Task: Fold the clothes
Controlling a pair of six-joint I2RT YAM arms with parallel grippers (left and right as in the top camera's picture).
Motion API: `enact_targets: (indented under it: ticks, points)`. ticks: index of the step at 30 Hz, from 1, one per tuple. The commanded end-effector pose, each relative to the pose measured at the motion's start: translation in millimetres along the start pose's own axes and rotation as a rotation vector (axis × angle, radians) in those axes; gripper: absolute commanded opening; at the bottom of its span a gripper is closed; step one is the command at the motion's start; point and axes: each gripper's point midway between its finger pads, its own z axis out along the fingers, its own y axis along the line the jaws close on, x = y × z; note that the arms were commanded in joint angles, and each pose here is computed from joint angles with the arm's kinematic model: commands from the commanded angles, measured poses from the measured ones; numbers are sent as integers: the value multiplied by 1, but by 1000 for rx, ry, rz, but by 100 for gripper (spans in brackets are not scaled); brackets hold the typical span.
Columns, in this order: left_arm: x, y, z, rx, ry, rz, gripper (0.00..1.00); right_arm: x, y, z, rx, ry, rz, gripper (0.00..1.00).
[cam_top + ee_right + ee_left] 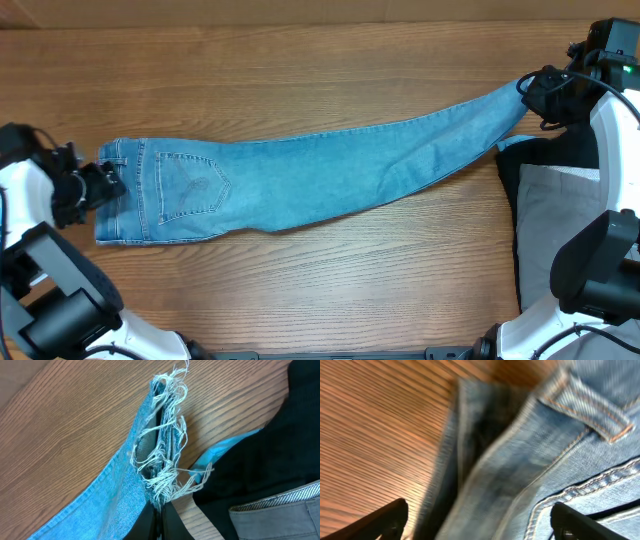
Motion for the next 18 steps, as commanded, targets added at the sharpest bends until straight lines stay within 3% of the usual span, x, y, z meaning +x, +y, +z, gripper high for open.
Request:
enact_targets:
  ticks: [1, 8, 10, 11, 14, 15, 16, 18]
  points:
    - [-11, -2, -11, 174, -57, 21, 94, -6, 2, -5, 1, -25, -12, 4]
    - [0, -13, 10, 323, -2, 56, 85, -6, 2, -5, 0, -26, -8, 4]
    - [6, -17, 20, 336, 39, 55, 77, -6, 2, -5, 0, -26, -5, 4]
    - [9, -18, 24, 340, 56, 52, 69, -6, 2, -5, 0, -26, -5, 4]
    - [16, -19, 27, 350, 89, 39, 20, -6, 2, -5, 0, -25, -5, 4]
    - [17, -19, 24, 355, 91, 35, 10, -6, 2, -5, 0, -25, -5, 4]
    - [16, -18, 21, 354, 88, 29, 4, -6, 2, -5, 0, -25, -5, 4]
    - [13, -14, 9, 350, 72, 17, 4, -6, 2, -5, 0, -25, -5, 4]
